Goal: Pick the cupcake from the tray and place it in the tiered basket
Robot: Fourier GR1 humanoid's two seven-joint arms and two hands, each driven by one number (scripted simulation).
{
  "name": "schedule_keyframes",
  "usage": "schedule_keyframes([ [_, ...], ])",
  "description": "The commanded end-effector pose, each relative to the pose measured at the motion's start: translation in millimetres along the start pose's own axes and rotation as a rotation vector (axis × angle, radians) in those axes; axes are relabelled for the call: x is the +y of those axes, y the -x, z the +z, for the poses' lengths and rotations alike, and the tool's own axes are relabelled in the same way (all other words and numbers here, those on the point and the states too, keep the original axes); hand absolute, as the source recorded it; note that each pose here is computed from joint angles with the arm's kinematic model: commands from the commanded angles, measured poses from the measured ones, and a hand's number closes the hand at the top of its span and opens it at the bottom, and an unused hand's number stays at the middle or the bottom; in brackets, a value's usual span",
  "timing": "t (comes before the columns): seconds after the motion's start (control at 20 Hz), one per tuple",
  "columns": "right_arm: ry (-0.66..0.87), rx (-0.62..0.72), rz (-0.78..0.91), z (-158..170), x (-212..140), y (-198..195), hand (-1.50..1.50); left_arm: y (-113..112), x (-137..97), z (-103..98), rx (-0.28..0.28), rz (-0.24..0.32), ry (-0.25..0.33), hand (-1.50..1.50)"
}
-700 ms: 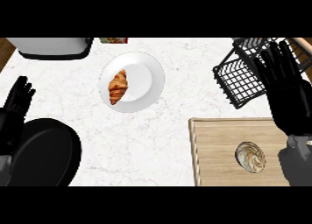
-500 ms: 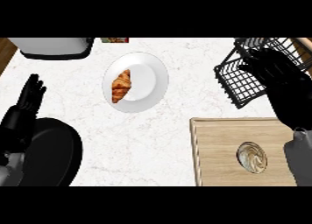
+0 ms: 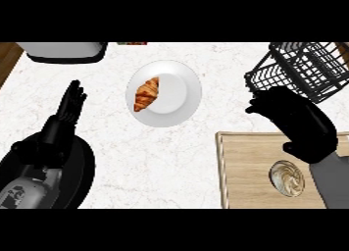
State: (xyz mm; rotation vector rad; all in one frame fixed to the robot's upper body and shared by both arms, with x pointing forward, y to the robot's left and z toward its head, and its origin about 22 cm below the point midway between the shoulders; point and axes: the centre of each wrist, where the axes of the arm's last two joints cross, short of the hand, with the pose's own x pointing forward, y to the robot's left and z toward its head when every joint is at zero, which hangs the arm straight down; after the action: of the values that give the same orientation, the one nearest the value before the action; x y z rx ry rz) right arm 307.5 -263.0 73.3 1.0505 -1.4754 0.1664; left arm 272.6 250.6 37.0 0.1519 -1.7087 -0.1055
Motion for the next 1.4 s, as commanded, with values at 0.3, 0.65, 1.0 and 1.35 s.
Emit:
schedule_keyframes([
  [0.3,-0.444,0.037,0.292,54,-52,-107,-1.5,-4,-26,-2,0.015,-0.011,0.002,0.0],
  [0.65,-0.691,0.147,0.853,46,9,-225,-1.5,4,-31,3,0.045,-0.01,-0.01,0.0],
  [1.0,-0.77,0.202,1.213,41,74,-249,-1.5,7,-41,5,0.041,-0.027,-0.014,0.0],
  [1.35,-0.795,0.269,1.307,48,98,-218,-1.5,3,-55,6,0.042,-0.009,-0.006,0.0],
])
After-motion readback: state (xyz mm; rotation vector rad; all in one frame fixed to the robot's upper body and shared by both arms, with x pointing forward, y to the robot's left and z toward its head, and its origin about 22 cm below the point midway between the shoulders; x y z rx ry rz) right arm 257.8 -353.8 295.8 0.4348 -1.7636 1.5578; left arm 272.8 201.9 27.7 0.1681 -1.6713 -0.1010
